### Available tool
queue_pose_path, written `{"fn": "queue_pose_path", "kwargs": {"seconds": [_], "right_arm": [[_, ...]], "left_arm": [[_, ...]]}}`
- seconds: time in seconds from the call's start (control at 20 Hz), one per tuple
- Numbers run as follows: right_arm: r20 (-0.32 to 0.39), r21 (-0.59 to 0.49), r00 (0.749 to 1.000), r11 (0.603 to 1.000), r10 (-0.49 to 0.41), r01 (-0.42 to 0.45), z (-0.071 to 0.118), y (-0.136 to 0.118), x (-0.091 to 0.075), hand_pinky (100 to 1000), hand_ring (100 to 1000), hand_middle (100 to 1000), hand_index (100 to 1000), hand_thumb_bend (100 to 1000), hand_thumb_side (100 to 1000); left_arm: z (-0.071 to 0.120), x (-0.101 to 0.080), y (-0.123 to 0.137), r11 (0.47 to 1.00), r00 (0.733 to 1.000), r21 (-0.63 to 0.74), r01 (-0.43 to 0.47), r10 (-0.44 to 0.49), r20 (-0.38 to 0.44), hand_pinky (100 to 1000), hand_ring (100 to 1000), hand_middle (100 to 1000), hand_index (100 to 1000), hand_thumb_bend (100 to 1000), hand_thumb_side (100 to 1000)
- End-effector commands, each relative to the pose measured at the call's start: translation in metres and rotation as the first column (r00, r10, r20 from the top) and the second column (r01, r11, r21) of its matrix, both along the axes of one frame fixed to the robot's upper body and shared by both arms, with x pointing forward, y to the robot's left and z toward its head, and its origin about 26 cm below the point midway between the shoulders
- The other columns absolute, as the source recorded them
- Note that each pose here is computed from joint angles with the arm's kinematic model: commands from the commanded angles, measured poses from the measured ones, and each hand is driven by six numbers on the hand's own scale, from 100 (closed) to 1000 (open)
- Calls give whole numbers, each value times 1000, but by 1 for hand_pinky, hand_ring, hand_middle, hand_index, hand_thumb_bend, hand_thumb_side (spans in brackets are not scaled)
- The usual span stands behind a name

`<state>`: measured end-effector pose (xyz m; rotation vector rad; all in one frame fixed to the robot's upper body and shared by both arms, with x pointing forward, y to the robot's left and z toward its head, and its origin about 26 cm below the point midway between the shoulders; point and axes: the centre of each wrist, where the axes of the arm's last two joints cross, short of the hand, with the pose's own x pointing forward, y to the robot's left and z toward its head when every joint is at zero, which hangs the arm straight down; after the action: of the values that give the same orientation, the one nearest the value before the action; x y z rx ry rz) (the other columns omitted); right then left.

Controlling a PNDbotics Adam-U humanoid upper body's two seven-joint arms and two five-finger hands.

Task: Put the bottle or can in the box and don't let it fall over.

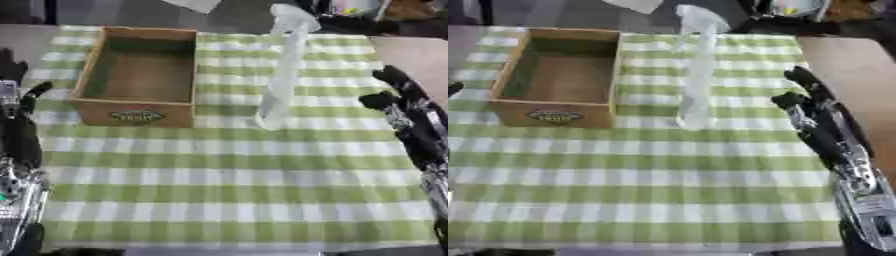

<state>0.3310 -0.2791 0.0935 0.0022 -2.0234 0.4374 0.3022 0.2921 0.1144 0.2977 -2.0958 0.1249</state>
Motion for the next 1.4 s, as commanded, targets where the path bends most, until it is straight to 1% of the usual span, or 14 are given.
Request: {"fn": "queue_pose_path", "kwargs": {"seconds": [0.05, 0.2, 0.3, 0.45, 0.6, 0.8, 1.05, 1.4], "right_arm": [[29, -36, 1000, 999, -5, 6, 11, -5, 3, 805, 743, 943, 1000, 100, 568], [23, -77, 1000, 997, -10, 12, 13, -10, 7, 806, 754, 951, 1000, 100, 572], [15, -124, 1000, 992, -19, 20, 15, -15, 13, 810, 760, 956, 1000, 100, 577], [9, -192, 1000, 981, -28, 29, 20, -21, 26, 814, 768, 967, 1000, 100, 597], [2, -231, 1000, 973, -27, 27, 25, -23, 40, 820, 775, 974, 1000, 100, 608], [-5, -270, 1000, 963, -17, 15, 34, -21, 58, 822, 778, 976, 1000, 100, 617], [-43, -291, 999, 957, -13, 0, 37, -15, 80, 822, 776, 976, 1000, 100, 637], [-38, -325, 999, 945, 13, -24, 43, -2, 100, 824, 777, 975, 1000, 100, 657]], "left_arm": [[9, 1, -1, 1000, 1000, 14, 4, -4, 29, 800, 1000, 1000, 978, 238, 843], [8, 1, -1, 1000, 1000, 18, 5, -6, 27, 800, 1000, 1000, 978, 236, 841], [9, 0, -1, 1000, 1000, 18, 5, -6, 29, 800, 1000, 1000, 978, 237, 842], [8, 0, -1, 1000, 1000, 18, 8, -9, 26, 800, 1000, 1000, 978, 237, 843], [9, 1, -2, 1000, 1000, 16, 12, -12, 29, 800, 1000, 1000, 978, 237, 844], [9, 1, -3, 1000, 999, 16, 18, -18, 29, 800, 1000, 1000, 978, 237, 844], [11, 3, -7, 999, 999, 16, 35, -36, 36, 800, 1000, 1000, 978, 236, 844], [14, 4, -10, 999, 998, 17, 48, -49, 45, 800, 1000, 1000, 978, 237, 843]]}}
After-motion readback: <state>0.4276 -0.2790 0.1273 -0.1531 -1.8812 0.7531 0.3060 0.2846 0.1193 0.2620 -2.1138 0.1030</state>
